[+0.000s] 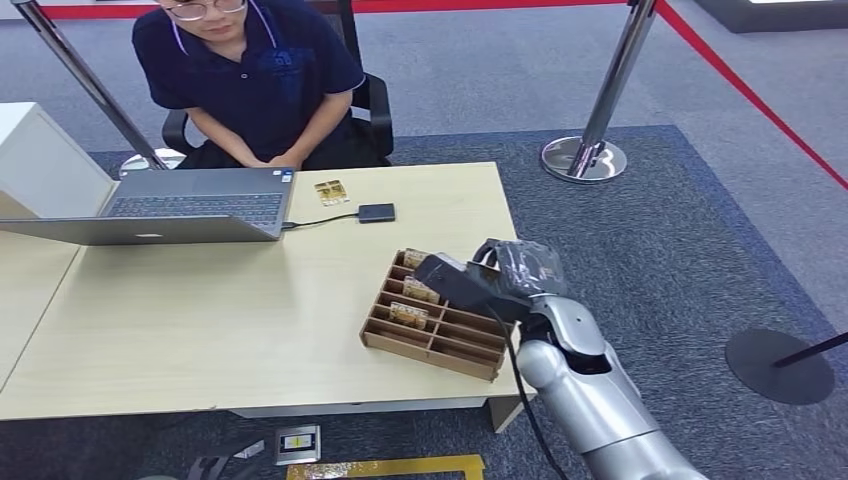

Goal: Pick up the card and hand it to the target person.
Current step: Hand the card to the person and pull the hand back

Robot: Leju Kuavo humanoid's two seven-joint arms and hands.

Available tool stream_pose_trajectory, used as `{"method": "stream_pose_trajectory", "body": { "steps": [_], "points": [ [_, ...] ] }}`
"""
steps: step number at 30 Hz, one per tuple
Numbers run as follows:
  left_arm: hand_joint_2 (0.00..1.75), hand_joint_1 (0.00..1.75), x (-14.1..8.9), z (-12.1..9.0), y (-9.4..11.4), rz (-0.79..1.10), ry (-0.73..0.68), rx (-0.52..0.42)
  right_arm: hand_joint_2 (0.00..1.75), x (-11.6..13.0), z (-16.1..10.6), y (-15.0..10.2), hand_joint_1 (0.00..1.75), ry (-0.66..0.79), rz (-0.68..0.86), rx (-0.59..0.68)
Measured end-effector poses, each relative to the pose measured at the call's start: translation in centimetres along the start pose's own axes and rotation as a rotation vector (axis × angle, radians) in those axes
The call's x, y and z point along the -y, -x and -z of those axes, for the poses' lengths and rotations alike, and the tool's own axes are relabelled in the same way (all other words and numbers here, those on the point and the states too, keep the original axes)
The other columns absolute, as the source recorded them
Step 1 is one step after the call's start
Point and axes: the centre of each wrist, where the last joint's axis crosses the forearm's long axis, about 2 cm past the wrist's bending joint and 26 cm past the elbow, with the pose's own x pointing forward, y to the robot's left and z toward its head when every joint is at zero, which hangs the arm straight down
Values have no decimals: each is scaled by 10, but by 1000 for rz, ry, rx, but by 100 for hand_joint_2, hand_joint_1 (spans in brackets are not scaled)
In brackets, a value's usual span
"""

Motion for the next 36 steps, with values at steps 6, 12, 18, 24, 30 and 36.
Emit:
{"method": "stream_pose_trajectory", "body": {
  "steps": [6,12,18,24,30,36],
  "points": [
    [0,0,0,0,0,1,0,2,175,10,2,-10,138,24,-7,61],
    [0,0,0,0,1,1,0,4,175,24,3,-26,141,82,12,145],
    [0,0,1,0,-3,15,1,6,175,40,12,-56,140,125,30,251],
    [0,0,3,-1,-6,28,4,4,175,54,35,-83,140,103,59,308],
    [0,0,5,-2,-12,43,9,-1,175,63,67,-112,143,57,60,328],
    [0,0,6,-3,-17,51,14,-4,175,63,85,-126,154,11,34,306]
  ]
}}
